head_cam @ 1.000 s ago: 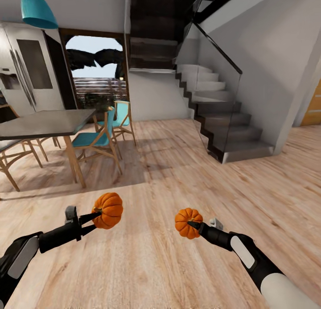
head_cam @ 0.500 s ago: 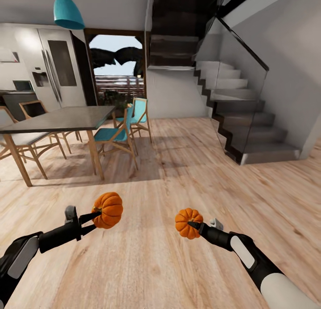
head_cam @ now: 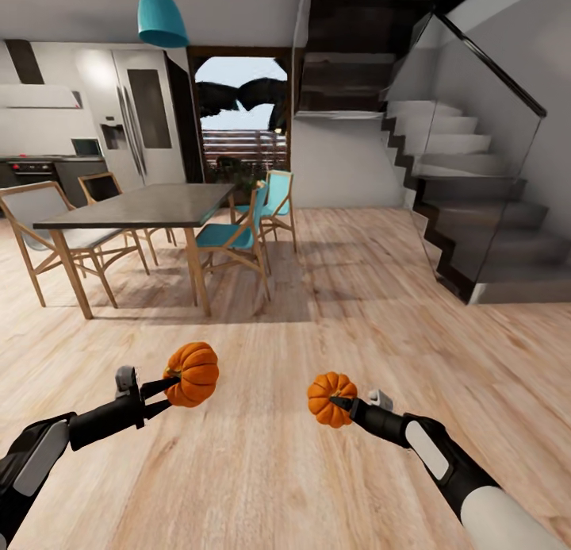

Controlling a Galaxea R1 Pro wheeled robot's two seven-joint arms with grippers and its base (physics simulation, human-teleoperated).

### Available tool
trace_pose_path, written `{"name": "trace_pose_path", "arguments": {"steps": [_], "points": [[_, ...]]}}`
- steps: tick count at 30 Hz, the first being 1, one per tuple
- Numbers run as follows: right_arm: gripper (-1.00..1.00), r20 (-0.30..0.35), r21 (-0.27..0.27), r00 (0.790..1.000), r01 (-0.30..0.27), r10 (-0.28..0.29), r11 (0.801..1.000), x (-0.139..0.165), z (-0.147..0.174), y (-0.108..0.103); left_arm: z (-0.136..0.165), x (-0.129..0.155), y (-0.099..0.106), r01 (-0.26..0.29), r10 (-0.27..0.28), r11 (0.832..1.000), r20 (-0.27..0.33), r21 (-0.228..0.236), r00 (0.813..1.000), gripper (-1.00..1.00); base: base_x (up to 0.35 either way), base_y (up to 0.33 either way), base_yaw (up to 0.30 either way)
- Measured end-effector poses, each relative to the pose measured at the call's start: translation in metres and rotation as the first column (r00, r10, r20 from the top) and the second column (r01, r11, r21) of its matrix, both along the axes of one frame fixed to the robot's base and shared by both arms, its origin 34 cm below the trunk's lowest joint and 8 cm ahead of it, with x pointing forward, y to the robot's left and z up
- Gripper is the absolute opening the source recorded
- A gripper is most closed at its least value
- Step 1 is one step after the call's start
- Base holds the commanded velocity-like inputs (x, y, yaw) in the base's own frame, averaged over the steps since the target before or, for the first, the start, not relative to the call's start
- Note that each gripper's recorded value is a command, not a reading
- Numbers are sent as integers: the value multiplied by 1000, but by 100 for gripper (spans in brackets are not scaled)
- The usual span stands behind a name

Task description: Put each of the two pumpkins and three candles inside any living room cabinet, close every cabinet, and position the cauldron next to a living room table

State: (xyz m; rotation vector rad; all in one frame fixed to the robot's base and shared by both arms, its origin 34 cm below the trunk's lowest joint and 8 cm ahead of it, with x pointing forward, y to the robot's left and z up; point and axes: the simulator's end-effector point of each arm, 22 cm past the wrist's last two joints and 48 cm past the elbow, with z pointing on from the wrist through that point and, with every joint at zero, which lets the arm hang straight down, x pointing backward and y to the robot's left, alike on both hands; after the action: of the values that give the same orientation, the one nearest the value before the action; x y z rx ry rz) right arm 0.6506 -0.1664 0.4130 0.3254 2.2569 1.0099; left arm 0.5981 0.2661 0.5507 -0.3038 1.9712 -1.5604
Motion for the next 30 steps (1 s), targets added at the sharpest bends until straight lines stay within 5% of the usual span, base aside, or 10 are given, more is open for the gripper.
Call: {"name": "trace_pose_path", "arguments": {"steps": [24, 30], "points": [[-100, 31, -37, 999, -21, 22, 999, 0, -5, 6, -4, 0, 1, 0, 0, 1000, -6, 7, 1000, -100, 213, 43, 33], [-100, 31, -36, 999, -22, 23, 999, 0, -5, 7, -5, 0, 1, 0, 0, 1000, -7, 8, 1000, -100, 160, 134, 232]]}}
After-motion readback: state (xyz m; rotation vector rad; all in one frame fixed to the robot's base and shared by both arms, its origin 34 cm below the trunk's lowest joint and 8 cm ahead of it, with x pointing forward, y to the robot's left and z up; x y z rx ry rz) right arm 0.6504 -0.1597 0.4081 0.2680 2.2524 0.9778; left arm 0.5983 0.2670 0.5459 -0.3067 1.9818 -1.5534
